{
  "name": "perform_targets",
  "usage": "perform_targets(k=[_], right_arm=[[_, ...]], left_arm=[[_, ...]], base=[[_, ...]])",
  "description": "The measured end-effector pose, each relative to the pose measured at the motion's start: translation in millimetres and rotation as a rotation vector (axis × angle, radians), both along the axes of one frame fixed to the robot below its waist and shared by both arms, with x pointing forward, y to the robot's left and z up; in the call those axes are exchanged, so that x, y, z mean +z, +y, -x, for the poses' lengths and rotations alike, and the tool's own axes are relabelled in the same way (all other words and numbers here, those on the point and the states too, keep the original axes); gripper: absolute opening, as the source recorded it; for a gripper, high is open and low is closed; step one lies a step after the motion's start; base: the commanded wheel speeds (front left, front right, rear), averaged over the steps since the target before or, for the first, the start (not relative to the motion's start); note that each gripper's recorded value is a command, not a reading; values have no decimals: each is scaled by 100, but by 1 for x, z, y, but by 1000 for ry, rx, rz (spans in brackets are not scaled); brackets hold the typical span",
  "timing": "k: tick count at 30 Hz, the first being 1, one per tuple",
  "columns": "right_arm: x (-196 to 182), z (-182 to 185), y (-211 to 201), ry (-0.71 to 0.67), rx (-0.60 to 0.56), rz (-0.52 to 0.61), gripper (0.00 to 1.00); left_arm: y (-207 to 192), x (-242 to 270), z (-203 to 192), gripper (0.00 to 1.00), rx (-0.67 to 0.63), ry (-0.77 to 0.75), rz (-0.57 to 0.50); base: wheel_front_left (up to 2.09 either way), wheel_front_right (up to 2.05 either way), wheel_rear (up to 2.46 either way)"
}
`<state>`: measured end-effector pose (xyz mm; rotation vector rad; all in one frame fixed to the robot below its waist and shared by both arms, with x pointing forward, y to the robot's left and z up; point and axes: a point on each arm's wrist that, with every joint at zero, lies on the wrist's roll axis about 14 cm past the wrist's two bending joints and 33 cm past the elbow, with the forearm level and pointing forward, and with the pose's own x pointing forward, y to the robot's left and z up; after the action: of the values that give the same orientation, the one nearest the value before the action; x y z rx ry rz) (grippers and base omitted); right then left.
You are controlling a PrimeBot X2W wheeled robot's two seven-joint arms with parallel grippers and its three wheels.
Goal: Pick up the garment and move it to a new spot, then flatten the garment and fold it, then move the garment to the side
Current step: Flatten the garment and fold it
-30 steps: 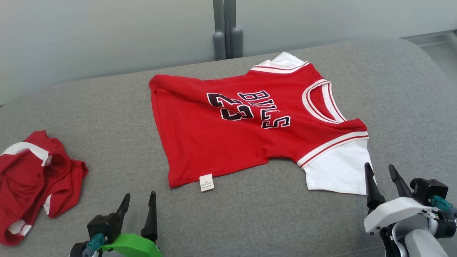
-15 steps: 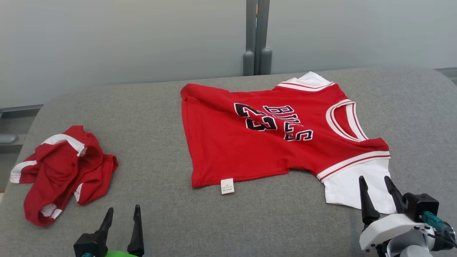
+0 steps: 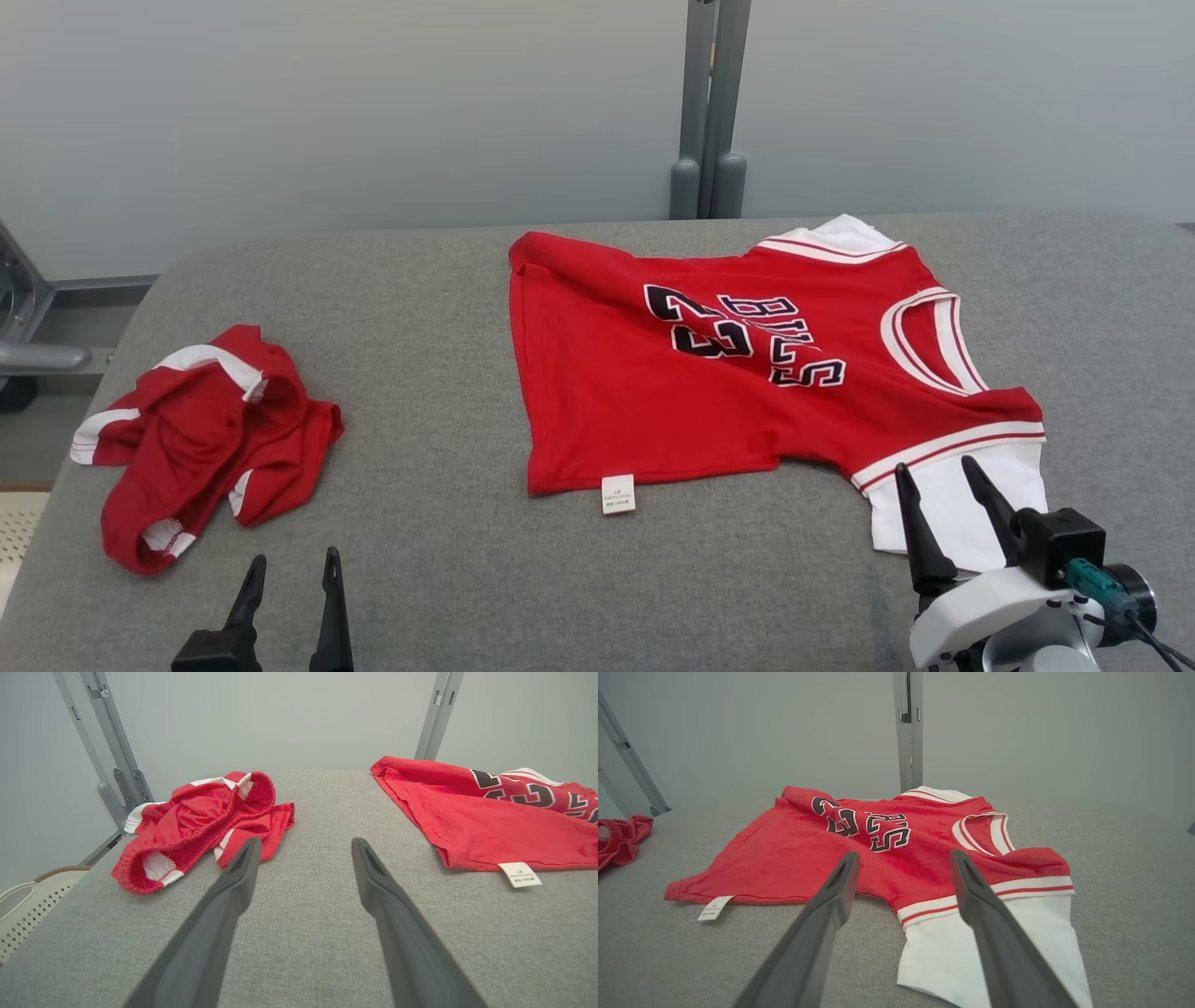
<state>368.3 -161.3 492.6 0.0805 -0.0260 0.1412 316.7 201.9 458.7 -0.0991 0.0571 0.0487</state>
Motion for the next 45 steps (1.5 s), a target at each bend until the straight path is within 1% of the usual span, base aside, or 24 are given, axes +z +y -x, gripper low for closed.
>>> perform_targets(k=[10, 19, 28, 35, 37, 45], right_arm=[[5, 4, 15, -19, 59, 29, 100], [4, 6, 11, -18, 44, 30, 100], [1, 5, 5, -9, 22, 21, 100], [-17, 4, -7, 48, -17, 17, 100], [-30, 3, -17, 88, -44, 21, 100], [-54, -8, -45, 164, -128, 13, 100]], left_arm=[[-9, 4, -2, 100, -33, -12, -18], [-22, 2, -6, 100, -74, -4, -16], [-28, 0, -10, 100, -86, 4, 0], [-38, -11, -14, 100, -107, 39, 37], [-52, -10, -26, 100, -154, 40, 42], [-89, -13, -61, 100, -272, 49, 59]], base=[[0, 0, 0], [0, 0, 0], [0, 0, 0], [0, 0, 0], [0, 0, 0], [0, 0, 0]])
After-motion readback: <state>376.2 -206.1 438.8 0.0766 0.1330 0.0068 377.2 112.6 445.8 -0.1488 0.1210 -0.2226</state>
